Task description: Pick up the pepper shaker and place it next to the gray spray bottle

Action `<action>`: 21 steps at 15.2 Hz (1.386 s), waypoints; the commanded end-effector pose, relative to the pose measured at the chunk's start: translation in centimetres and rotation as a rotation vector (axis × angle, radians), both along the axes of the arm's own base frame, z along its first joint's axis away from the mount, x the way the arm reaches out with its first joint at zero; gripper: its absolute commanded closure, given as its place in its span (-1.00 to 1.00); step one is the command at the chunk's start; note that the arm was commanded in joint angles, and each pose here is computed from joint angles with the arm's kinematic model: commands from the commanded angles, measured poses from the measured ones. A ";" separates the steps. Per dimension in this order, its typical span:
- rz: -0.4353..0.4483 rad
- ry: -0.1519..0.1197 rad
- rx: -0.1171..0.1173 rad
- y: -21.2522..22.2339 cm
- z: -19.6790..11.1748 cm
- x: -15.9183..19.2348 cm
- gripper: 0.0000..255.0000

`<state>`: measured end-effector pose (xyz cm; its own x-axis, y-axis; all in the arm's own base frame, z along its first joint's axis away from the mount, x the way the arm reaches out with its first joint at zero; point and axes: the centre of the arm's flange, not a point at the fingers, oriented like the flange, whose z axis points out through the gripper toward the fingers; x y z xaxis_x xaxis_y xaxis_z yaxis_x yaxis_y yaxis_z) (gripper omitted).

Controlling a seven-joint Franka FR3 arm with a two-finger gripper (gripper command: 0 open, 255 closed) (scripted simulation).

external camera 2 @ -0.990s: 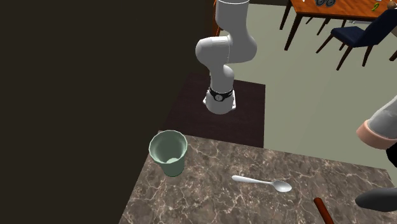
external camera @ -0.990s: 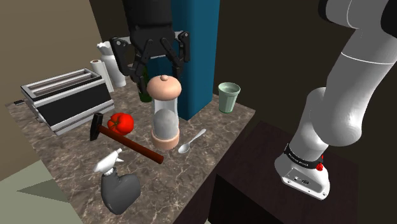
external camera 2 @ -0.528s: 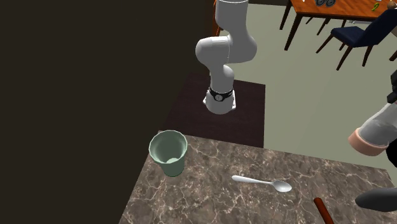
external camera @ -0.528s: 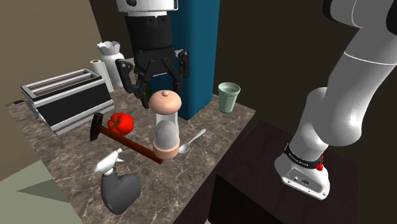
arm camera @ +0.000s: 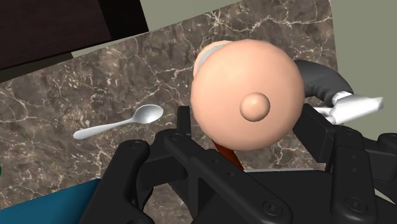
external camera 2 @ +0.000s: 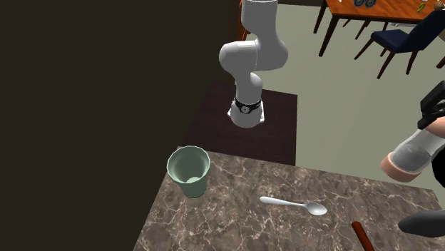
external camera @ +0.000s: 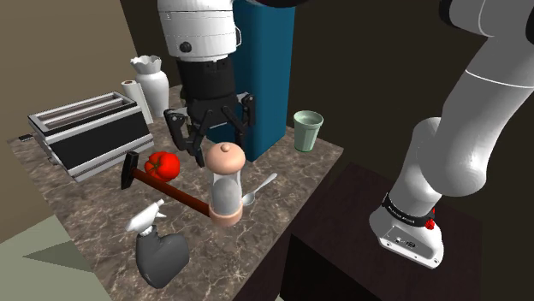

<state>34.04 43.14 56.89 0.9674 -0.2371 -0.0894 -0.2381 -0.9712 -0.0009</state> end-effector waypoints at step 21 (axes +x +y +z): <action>0.000 -0.001 0.001 -0.1 -11.6 0.2 1.00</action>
<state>34.25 43.08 45.79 0.9674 -0.2370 -0.0894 -0.2380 -0.9713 -0.0010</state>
